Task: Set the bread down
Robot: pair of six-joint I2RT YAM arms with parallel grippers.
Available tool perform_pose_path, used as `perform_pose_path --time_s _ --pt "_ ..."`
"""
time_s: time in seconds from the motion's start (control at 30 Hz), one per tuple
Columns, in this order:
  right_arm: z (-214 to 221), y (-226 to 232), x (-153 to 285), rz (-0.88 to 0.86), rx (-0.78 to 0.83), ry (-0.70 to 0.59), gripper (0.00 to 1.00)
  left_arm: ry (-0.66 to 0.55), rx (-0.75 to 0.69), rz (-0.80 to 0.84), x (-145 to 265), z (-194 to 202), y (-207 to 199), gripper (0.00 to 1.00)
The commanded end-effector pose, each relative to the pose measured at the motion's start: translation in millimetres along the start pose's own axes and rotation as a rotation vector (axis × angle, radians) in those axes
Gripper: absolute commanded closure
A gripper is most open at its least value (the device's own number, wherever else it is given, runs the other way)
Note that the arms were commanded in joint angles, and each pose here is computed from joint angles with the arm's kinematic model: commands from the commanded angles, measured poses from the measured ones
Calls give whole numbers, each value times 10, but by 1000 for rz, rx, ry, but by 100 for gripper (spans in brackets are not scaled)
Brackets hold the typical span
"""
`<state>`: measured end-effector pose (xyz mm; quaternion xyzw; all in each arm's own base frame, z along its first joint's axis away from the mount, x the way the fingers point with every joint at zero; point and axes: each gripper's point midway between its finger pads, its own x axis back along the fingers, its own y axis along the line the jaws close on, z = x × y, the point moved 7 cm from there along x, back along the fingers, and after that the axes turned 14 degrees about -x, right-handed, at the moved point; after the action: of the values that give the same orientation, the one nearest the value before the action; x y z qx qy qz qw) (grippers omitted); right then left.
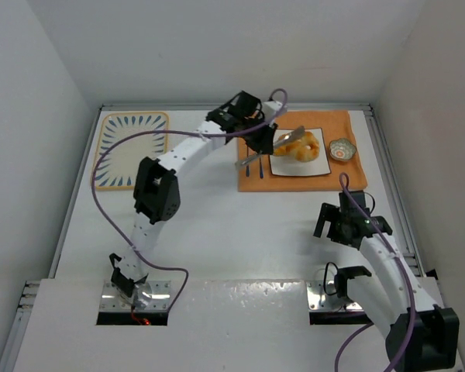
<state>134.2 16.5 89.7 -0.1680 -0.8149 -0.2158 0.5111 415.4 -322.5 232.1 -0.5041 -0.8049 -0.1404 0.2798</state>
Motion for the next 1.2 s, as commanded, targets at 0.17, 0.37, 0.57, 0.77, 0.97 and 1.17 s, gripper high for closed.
perform_pose_path --time_s 0.17,0.37,0.57,0.77,0.97,1.17 --pt "-84 -86 189 32 -3 -104 3 -98 -52 -101 -643 -266 -173 100" --pt "-83 -123 231 50 7 -124 3 -58 -77 -125 -885 -121 -254 100" --pt "-92 -152 250 62 37 -130 3 -22 -75 -103 -917 21 -281 67" --pt "-89 -103 237 32 50 -104 3 -103 -91 -74 -692 -296 -355 54" --pt "-73 -69 222 1 47 -87 3 -157 -93 -90 -500 -524 -331 51" --pt "-107 -6 255 -36 45 -82 3 -230 -92 -115 -176 -788 -212 44"
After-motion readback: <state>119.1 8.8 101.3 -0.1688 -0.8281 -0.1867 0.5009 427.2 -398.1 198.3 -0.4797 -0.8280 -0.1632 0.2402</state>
